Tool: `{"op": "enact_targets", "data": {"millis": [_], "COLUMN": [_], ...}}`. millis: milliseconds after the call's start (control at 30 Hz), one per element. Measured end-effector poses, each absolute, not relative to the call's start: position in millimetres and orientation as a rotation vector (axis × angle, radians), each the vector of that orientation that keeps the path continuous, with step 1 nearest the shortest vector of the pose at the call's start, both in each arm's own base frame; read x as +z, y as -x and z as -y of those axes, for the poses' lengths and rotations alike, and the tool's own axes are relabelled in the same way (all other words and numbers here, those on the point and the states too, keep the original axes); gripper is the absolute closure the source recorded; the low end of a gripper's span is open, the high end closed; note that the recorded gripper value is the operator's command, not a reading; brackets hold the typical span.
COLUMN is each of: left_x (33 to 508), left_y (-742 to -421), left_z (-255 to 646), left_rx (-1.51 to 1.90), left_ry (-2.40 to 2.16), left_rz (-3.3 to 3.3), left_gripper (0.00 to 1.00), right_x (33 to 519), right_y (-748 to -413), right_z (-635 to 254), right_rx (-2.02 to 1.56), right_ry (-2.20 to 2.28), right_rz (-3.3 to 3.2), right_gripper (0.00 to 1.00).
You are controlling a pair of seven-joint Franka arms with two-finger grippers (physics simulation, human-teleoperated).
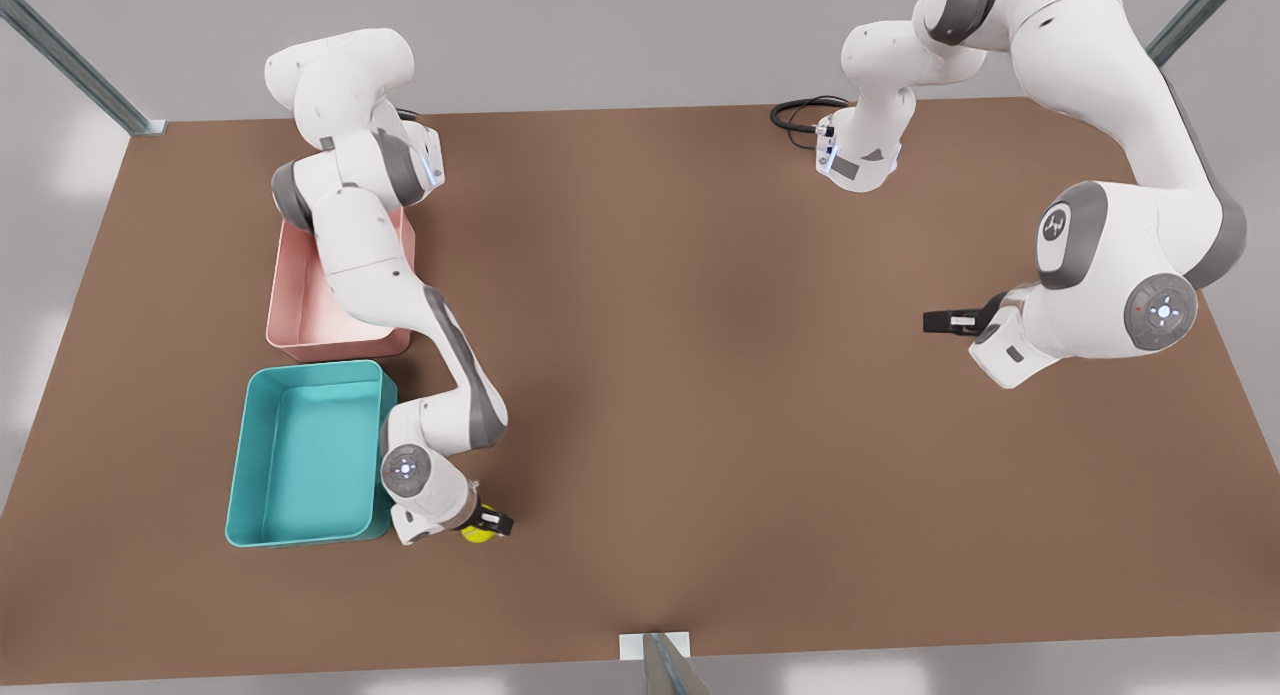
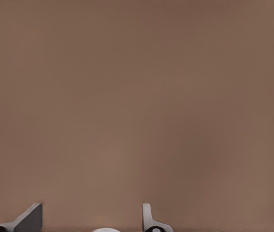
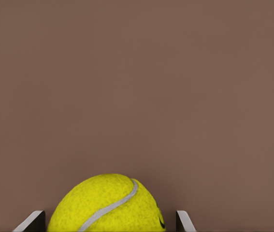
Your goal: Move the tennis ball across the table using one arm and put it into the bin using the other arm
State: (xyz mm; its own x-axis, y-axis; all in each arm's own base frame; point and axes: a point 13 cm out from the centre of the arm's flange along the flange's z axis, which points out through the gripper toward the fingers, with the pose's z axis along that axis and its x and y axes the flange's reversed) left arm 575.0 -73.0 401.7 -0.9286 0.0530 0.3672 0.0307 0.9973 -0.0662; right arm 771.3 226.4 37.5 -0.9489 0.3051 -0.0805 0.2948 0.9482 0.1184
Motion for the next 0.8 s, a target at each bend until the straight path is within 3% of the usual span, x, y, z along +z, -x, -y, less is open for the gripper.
{"op": "enact_targets", "data": {"millis": [67,133,300,500,667,800], "left_x": [401,400,400,398,397,397], "left_y": [-575,-575,-575,-575,-574,-574], "left_z": [73,73,73,70,70,70], "left_rx": [0.082,0.081,0.079,0.078,0.076,0.075], "left_ry": [0.054,0.048,0.037,0.022,0.015,0.012], "left_rz": [2.761,2.759,2.757,2.752,2.749,2.746], "left_gripper": [0.0,0.0,0.0,0.0,0.0,0.0], "right_x": [36,35,41,112,226,238], "right_y": [-770,-770,-773,-791,-779,-746], "right_z": [-228,-230,-230,-221,-118,0], "right_rx": [0.162,0.165,0.18,0.229,0.175,0.047], "right_ry": [-0.464,-0.465,-0.466,-0.484,-0.568,-0.647], "right_rz": [-3.005,-3.006,-2.998,-2.941,-2.972,-3.078], "right_gripper": [0.29,0.39,0.39,0.38,0.38,0.37]}}
